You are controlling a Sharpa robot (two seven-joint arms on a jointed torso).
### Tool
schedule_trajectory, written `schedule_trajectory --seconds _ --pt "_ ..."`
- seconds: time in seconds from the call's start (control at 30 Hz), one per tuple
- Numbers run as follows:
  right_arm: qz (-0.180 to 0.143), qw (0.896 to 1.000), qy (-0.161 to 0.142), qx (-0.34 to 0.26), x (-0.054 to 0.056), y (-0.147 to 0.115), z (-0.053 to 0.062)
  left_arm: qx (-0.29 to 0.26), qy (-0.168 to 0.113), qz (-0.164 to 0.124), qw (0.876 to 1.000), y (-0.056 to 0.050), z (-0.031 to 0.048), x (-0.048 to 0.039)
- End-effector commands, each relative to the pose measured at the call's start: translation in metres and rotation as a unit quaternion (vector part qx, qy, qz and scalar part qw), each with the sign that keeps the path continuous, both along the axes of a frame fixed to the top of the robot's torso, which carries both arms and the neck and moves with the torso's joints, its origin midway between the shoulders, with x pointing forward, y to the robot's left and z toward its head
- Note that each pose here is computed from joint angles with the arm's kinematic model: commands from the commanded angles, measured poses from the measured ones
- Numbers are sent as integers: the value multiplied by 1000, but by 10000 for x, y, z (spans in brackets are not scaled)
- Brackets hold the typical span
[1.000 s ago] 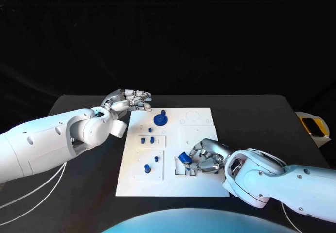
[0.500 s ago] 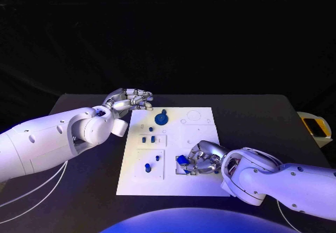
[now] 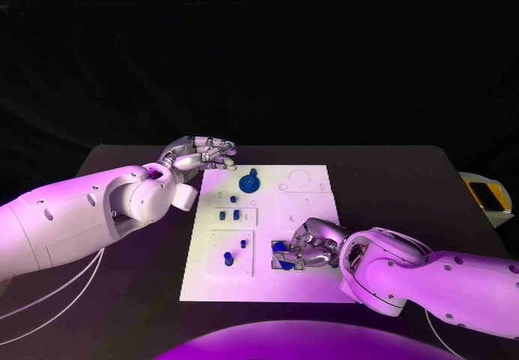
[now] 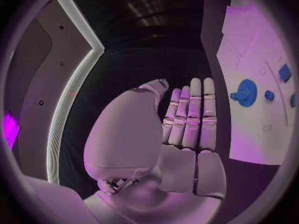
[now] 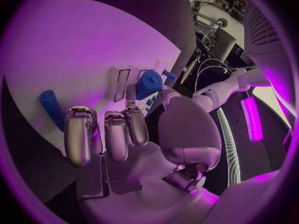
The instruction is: Assemble the parts on the task board
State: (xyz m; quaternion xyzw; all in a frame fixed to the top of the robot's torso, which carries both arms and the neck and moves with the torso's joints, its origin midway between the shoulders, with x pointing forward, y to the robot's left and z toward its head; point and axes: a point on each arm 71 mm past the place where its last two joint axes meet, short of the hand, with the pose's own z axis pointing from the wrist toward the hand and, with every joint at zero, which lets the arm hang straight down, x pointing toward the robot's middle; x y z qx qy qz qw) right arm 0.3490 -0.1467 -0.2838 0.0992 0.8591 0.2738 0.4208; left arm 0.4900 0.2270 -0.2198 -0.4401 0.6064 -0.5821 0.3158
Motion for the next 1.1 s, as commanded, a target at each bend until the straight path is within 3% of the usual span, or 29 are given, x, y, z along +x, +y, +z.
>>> schedule_trajectory --seconds 0.03,0.43,0.83,1.1 --pt "12 1000 -9 -11 -7 18 3 -8 -2 -6 1000 -18 14 -7" --pt "21 999 -34 -7 -24 14 48 -7 4 -11 1000 -13 9 -17" --pt "57 998 -9 -7 -110 -6 53 -6 7 -13 1000 -6 1 -18" --pt "58 998 -1 -12 -103 -26 31 -6 8 -15 1000 -11 -7 -21"
